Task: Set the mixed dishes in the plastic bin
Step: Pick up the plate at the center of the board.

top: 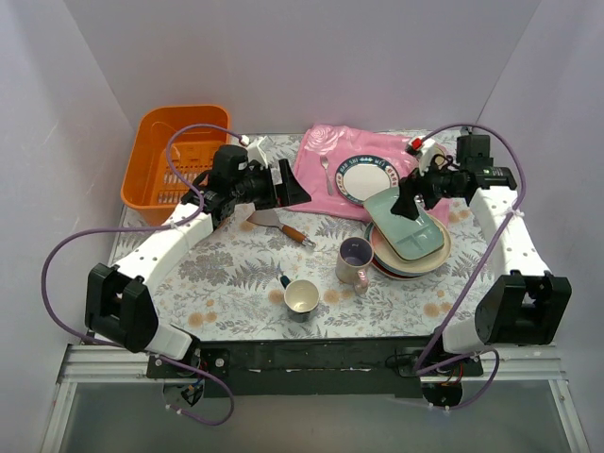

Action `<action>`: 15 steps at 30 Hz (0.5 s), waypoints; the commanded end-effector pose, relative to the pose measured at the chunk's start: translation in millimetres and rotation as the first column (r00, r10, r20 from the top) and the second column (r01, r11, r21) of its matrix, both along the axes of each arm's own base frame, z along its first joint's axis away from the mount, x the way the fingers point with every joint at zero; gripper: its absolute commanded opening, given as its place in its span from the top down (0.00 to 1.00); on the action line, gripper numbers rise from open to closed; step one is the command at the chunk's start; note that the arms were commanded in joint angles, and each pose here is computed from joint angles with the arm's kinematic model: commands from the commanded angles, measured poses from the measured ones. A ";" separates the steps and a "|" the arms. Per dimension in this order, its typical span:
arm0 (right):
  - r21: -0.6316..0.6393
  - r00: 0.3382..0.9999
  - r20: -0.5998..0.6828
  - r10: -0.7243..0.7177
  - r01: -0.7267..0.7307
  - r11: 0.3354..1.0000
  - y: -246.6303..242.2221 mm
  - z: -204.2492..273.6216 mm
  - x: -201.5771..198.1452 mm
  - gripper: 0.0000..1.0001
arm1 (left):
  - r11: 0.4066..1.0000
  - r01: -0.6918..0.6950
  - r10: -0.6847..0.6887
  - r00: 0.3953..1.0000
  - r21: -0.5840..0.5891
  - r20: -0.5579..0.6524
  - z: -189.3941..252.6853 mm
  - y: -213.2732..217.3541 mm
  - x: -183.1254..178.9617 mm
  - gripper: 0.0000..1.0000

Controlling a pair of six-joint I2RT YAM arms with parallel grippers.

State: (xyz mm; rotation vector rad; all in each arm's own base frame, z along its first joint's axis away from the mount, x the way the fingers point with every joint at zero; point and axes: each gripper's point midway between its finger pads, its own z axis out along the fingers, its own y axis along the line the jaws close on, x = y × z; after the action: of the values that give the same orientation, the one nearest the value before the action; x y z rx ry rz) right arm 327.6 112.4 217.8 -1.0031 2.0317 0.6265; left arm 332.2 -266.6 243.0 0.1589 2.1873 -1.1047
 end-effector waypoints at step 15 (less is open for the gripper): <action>-0.073 0.869 -0.221 -0.442 0.437 0.896 -103.2 -49.4 68.7 0.54 | 1.000 0.024 -0.024 0.998 -0.005 -0.054 -6.7 -16.9 -6.7 0.02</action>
State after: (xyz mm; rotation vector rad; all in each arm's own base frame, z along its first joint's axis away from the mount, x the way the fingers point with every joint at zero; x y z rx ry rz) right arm 380.9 15.7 156.8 -0.4808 2.3895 0.5223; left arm 323.9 -279.9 227.4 0.1540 2.2536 -1.1258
